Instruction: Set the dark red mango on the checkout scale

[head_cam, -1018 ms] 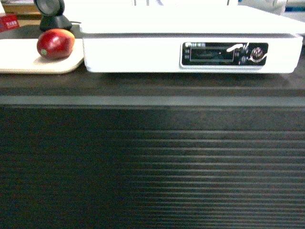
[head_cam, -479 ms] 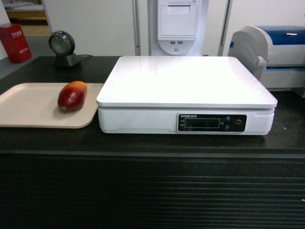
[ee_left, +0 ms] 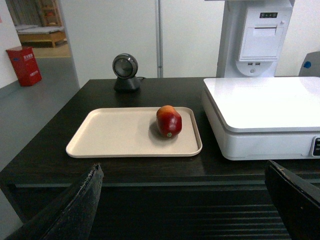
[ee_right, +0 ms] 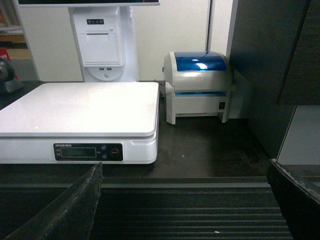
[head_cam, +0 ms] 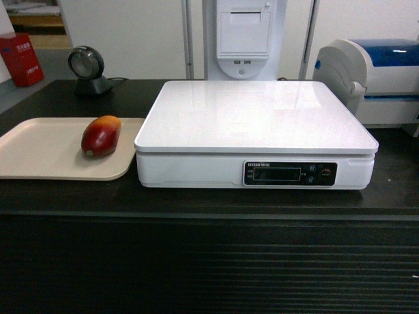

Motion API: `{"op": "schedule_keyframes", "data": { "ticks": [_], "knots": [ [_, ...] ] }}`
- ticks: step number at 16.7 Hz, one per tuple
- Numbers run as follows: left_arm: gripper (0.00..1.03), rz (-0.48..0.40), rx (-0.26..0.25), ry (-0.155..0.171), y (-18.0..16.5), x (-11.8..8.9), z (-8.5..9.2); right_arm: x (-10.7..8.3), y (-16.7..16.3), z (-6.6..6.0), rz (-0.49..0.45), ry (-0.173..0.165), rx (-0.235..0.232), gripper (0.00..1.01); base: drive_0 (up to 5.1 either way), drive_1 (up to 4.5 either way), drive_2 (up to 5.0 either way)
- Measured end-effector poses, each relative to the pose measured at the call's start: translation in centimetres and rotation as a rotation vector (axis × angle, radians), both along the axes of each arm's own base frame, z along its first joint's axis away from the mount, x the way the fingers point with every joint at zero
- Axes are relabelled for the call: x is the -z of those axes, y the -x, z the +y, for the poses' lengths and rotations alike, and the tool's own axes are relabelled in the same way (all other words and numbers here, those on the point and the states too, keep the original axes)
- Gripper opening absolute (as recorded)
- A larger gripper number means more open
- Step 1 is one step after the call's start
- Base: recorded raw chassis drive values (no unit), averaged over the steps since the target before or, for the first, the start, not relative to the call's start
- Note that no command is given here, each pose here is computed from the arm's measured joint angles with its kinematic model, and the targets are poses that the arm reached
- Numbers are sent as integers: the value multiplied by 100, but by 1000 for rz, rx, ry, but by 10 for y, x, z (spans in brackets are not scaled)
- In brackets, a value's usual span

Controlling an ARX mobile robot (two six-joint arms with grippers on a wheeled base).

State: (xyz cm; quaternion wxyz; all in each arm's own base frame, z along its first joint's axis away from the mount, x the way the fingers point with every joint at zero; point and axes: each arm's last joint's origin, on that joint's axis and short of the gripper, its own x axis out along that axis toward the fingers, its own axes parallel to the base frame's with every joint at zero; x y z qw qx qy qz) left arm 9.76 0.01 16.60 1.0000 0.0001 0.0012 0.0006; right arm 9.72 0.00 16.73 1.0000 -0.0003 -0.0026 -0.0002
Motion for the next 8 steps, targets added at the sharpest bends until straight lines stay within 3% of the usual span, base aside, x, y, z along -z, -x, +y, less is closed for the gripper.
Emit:
{"op": "schedule_keyframes", "data": {
  "ticks": [8],
  "knots": [
    [98, 0, 0, 0, 0, 0, 0, 0, 0, 0, 0, 0, 0, 98, 0, 0, 0]
  ]
}}
